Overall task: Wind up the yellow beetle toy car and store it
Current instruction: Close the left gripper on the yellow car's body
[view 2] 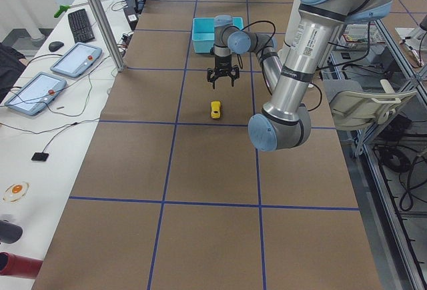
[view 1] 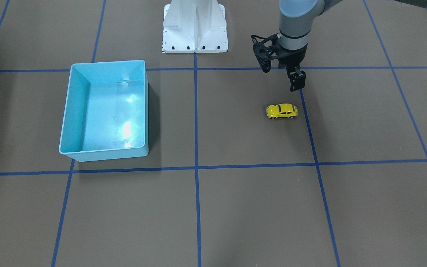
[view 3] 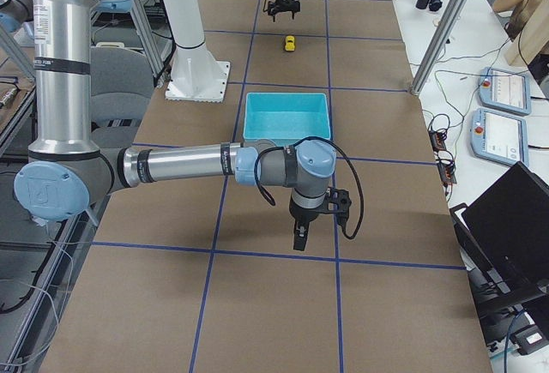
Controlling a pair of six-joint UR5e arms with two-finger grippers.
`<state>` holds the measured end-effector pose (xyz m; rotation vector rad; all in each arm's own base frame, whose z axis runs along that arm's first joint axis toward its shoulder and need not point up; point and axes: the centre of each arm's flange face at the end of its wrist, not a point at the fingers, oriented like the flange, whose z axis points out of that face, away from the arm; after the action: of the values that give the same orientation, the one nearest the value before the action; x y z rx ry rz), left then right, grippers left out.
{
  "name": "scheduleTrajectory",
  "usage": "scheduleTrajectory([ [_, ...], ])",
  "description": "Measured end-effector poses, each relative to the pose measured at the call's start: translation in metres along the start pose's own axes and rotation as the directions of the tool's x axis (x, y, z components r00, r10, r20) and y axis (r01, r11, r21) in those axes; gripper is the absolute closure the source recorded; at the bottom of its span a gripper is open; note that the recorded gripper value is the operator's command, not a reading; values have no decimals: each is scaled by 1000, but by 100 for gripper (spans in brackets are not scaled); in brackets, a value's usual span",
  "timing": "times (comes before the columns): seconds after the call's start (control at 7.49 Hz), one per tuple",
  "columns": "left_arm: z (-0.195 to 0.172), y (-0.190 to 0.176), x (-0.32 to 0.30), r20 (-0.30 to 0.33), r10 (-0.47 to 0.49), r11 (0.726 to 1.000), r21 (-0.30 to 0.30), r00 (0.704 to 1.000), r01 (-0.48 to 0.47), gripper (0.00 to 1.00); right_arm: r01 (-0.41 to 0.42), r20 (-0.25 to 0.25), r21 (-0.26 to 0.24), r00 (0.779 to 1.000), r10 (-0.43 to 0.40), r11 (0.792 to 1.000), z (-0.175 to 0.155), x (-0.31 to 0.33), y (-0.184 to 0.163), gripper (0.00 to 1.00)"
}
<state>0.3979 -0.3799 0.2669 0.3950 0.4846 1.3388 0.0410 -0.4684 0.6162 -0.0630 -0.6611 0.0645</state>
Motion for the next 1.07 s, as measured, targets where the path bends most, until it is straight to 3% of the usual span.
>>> scheduleTrajectory([
  [0.27, 11, -12, -6, 15, 176, 984, -7, 984, -176, 0, 0, 0, 0, 1000, 0, 1000, 0, 0, -2, 0],
  [0.4, 20, -16, -11, 18, 209, 978, -8, 978, -209, 0, 1, 0, 2, 1000, -1, 1000, -1, -1, -2, 0],
  [1.07, 72, -26, -34, 17, 217, 976, 4, 976, -217, 0, 3, 1, 4, 1000, -3, 1000, -2, -2, -3, 0],
])
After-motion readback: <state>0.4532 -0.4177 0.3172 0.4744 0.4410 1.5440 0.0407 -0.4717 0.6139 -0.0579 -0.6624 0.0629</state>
